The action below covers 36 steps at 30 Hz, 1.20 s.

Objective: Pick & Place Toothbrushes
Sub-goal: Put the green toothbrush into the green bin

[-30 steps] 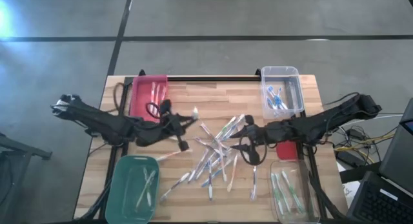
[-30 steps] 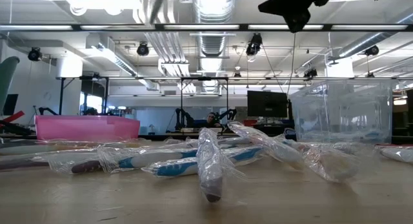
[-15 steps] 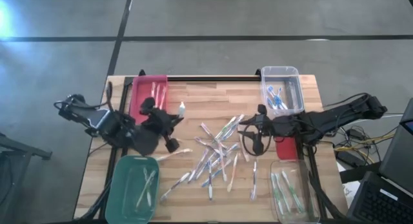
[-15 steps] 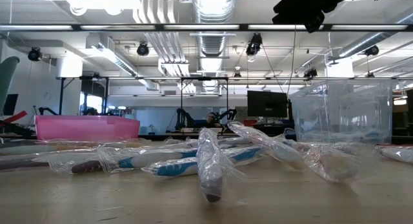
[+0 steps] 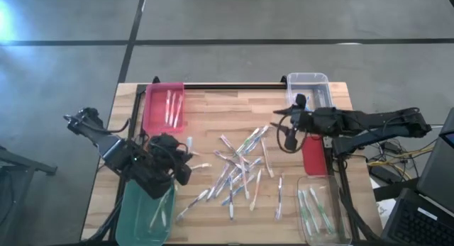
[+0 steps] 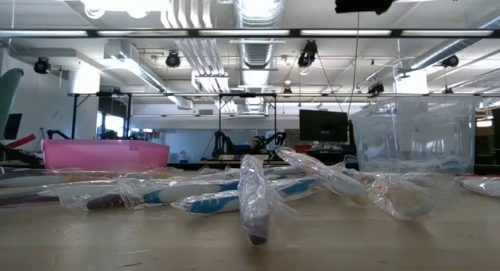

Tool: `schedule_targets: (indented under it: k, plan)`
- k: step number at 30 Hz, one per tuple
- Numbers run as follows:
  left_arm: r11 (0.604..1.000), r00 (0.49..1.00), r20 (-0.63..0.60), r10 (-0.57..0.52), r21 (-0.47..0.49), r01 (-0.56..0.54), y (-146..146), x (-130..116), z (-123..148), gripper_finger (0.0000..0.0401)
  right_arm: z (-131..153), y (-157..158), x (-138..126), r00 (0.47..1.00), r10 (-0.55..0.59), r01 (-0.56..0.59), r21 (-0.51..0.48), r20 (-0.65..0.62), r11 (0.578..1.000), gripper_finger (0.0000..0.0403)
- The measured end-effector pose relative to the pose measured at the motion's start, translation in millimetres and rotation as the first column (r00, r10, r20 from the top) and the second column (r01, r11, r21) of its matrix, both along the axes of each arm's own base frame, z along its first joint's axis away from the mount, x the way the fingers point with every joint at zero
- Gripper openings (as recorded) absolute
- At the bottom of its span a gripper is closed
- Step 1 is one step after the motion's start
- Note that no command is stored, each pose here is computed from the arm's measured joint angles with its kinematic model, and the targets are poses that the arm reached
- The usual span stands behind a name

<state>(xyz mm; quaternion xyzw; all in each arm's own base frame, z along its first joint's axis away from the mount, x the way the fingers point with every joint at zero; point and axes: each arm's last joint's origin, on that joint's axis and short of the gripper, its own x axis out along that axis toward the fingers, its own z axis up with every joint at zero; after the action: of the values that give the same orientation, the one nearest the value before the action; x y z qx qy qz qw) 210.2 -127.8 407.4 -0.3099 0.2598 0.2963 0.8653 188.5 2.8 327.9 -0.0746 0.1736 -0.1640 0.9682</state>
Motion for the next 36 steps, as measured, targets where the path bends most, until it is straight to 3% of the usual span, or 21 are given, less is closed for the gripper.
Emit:
schedule_targets:
  k: [5, 9, 19, 25, 30, 36]
  plan:
    - [0.970, 0.993, -0.058, 0.098, -0.217, -0.109, -2.4, -6.4, -5.4, 0.0024, 13.7, -11.1, -1.9, 0.999, -0.051, 0.051, -0.019, 0.020, 0.999, 0.0188]
    - [0.938, 0.984, -0.140, 0.106, -0.313, -0.146, -7.0, -9.7, -10.6, 0.0024, 12.1, -16.8, -8.4, 0.993, -0.087, 0.086, -0.010, -0.084, 0.996, 0.0180]
    - [0.929, 0.976, -0.200, 0.084, -0.339, -0.149, -48.5, -16.3, -30.6, 0.0023, -2.4, -23.7, -15.7, 0.963, -0.180, 0.204, 0.109, -0.199, 0.973, 0.0177]
    - [0.884, 0.933, -0.353, 0.069, -0.412, -0.222, -73.6, -15.0, -49.6, 0.0023, -3.8, -23.8, -15.8, 0.961, -0.190, 0.219, 0.130, -0.201, 0.967, 0.0190]
    - [0.854, 0.911, -0.401, 0.093, -0.438, -0.280, -75.6, -24.5, -48.8, 0.0023, -2.4, -23.9, -16.0, 0.962, -0.190, 0.218, 0.128, -0.197, 0.968, 0.0198]
    - [0.850, 0.871, -0.472, 0.135, -0.397, -0.347, -77.5, -37.2, -52.5, 0.0024, -4.8, -23.8, -15.8, 0.960, -0.189, 0.218, 0.126, -0.208, 0.968, 0.0190]
